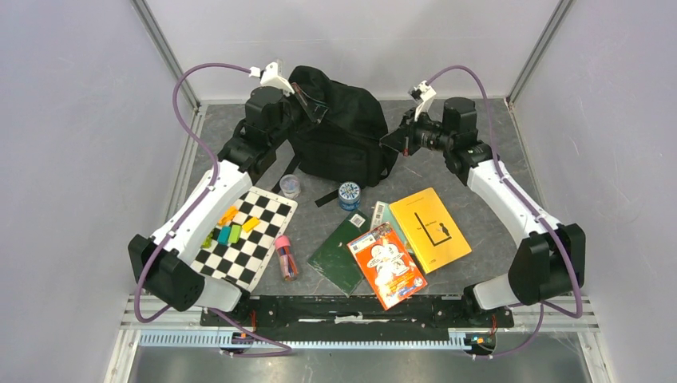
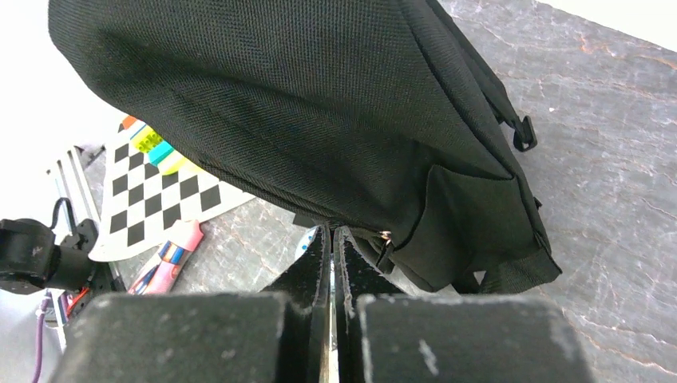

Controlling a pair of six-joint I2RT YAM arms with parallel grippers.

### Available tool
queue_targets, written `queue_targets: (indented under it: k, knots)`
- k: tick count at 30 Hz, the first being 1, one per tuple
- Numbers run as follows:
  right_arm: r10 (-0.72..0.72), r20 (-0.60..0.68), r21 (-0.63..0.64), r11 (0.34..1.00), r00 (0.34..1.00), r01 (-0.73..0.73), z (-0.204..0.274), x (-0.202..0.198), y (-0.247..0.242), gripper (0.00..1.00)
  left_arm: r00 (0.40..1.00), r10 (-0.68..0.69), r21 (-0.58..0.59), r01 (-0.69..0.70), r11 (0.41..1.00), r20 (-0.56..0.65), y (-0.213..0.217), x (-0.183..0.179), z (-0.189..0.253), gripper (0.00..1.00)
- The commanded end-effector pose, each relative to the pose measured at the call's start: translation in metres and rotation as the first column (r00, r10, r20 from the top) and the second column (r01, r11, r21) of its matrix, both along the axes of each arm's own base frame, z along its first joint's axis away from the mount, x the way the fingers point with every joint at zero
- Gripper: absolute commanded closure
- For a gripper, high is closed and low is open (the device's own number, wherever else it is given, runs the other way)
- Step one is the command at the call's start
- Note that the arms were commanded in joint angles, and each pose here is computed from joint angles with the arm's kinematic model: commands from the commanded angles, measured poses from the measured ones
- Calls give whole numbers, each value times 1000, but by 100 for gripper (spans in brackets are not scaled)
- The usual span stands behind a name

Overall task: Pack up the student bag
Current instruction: Unzip the student bag at the center of the board.

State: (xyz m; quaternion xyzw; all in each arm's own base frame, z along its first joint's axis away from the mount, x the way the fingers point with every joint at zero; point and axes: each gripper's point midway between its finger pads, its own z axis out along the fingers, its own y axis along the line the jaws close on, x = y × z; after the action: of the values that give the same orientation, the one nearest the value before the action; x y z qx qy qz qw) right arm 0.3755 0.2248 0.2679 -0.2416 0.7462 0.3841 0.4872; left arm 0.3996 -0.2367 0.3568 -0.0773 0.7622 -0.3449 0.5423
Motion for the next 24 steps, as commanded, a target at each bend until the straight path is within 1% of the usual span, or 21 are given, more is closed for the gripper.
queue_targets:
  k: [1, 6, 12, 16, 19, 24]
  knots:
    - [-35, 55, -64, 997, 998, 39, 13, 10, -4, 100, 1000, 17, 28, -16, 999, -19, -3, 0, -3, 98]
    - [-3, 147, -32, 999, 989, 8, 45, -5, 22, 100, 997, 64, 43, -62, 997, -44, 2, 1, -10, 98]
    - [-2, 299, 69, 997, 954, -19, 109, -13, 49, 100, 996, 70, 40, -68, 997, -49, -2, 3, -10, 98]
    - [-10, 364, 128, 991, 931, -39, 145, -15, 56, 100, 996, 72, 57, -69, 996, -51, -3, 4, -11, 98]
    - [-5, 390, 158, 986, 921, -62, 164, -15, 62, 100, 997, 67, 64, -63, 996, -50, -5, 4, -11, 98]
    - [25, 391, 181, 978, 920, -104, 175, -15, 80, 100, 998, 48, 69, -45, 997, -39, -10, 4, -8, 98]
